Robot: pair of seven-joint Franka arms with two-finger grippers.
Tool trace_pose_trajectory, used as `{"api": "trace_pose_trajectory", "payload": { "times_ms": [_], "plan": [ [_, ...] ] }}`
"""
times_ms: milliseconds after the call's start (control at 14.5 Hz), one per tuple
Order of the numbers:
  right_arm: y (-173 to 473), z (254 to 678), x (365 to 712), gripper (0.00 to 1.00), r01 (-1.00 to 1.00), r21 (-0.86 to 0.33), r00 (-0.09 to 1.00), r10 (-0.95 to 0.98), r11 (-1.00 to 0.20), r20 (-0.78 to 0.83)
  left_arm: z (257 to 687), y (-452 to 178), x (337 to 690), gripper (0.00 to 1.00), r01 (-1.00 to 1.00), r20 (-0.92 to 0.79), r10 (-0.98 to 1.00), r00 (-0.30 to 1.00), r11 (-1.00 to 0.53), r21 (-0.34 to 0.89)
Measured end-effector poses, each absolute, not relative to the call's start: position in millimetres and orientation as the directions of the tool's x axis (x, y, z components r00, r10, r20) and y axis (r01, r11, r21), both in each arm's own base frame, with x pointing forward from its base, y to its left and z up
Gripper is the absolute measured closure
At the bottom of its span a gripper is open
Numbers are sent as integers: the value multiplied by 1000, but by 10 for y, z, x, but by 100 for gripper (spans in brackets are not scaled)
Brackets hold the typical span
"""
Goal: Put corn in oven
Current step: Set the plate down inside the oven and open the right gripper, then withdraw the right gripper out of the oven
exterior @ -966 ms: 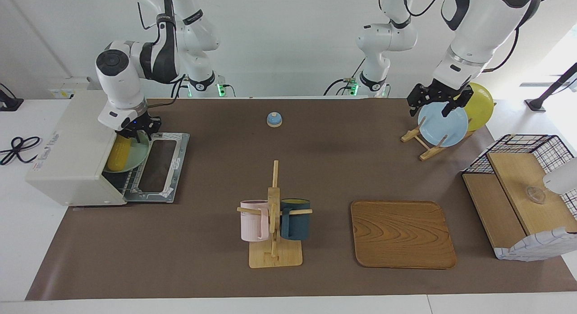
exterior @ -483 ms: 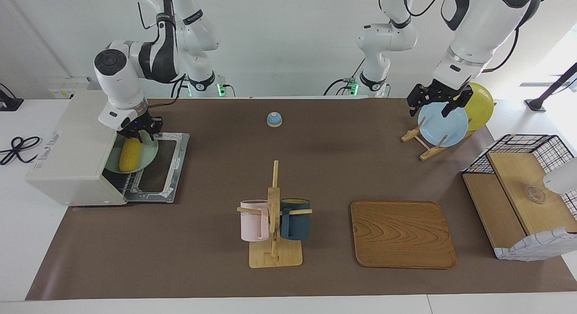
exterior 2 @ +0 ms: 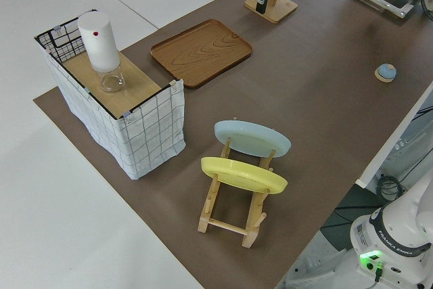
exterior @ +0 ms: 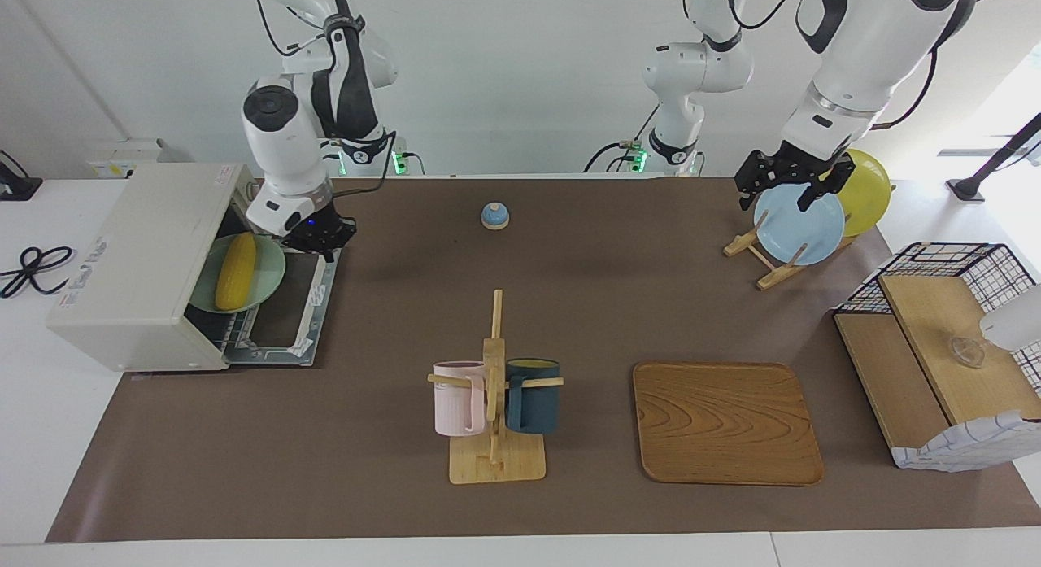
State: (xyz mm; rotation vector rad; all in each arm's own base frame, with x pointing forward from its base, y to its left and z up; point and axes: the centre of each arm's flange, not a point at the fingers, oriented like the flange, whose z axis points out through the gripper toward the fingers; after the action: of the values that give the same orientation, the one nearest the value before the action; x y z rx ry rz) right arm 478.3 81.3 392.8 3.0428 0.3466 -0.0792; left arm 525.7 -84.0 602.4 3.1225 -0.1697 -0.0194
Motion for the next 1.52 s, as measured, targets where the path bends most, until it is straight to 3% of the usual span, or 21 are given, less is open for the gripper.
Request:
{"api": "trace_pose_trajectory", "payload": {
  "times_ms": [483, 966, 1310, 1517],
  "plan": [
    [680, 3169, 4532, 99, 145, 64, 986, 139, -987, -90, 6024, -834, 5258, 0, -107, -12, -107, 994, -994, 15],
    [256, 3031, 4465, 99, 93, 66, 991, 85, -993, -107, 6023, -823, 5259, 0, -105, -12, -105, 994, -994, 15],
    [268, 3027, 4457, 99, 110, 74, 989, 101, -991, -107, 6023, -823, 5259, 0, -105, -12, -105, 994, -994, 15],
    [383, 3024, 4444, 99, 192, 139, 977, 176, -972, -118, 6023, -821, 5259, 0, -105, -12, -105, 994, -994, 15]
  ]
}}
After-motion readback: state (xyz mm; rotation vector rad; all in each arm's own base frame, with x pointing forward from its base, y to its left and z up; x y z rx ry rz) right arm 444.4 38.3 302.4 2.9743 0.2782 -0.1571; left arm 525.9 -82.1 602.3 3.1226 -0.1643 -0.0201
